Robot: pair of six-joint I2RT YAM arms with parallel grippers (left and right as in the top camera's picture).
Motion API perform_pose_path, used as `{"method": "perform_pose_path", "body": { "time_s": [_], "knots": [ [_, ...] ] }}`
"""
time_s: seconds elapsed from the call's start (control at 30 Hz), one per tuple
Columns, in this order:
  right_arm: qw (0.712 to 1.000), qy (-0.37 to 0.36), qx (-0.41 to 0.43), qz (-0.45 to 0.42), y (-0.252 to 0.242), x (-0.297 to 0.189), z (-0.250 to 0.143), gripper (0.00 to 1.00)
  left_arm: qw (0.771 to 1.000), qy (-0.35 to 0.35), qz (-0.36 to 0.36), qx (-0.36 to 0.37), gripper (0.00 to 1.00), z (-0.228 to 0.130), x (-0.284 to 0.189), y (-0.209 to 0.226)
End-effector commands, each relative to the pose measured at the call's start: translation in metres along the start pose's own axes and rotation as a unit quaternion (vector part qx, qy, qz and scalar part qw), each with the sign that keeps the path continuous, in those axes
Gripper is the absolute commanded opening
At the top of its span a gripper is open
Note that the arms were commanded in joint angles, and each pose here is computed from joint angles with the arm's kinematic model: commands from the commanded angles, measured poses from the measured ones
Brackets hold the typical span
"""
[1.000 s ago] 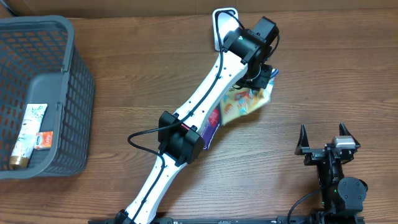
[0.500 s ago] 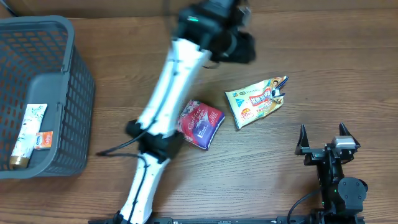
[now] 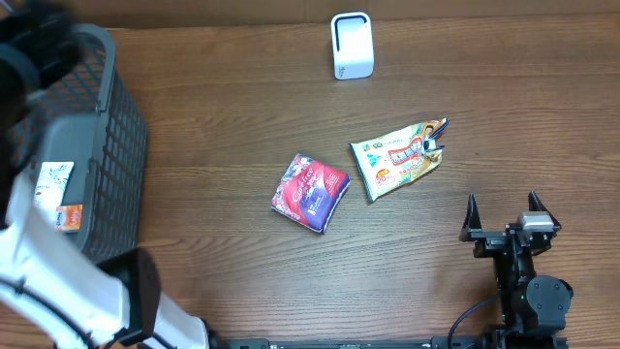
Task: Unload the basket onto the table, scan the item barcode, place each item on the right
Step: 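Reach the left gripper into the basket and grasp the orange Kleenex box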
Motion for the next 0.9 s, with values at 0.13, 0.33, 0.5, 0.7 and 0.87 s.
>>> {"method": "perform_pose_path", "body": {
  "time_s": [0.13, 0.33, 0.5, 0.7, 0.87],
  "knots": [
    [1.0, -0.002, 0.002, -0.003, -0.001, 0.0, -0.002, 1.0, 0.986, 0.06, 0.145, -0.052, 0.67, -0.012, 0.01, 0.094],
    [1.0, -0.002, 0.002, -0.003, -0.001, 0.0, -0.002, 1.0, 0.955, 0.218, 0.175, -0.097, 0.68, -0.054, 0.069, 0.13],
    [1.0, -0.002, 0.002, -0.003, -0.001, 0.0, -0.002, 1.0, 0.916, 0.324, 0.178, -0.154, 0.7, -0.1, 0.121, 0.147],
    [1.0, -0.002, 0.002, -0.003, -0.001, 0.0, -0.002, 1.0, 0.882, 0.408, 0.164, -0.172, 0.69, -0.159, 0.167, 0.159],
    [1.0, -0.002, 0.002, -0.003, -0.001, 0.0, -0.002, 1.0, 0.874, 0.421, 0.172, -0.173, 0.71, -0.194, 0.194, 0.168]
  ]
}}
Point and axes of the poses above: each gripper's point midway between its finger pads, its own x axis out along the fingers, its own y axis along the line the jaws close on, z = x × y, the point moved 10 cm from there along -x, back along the fingers, and after that the axes turned 15 degrees about x, right-handed, at the moved point
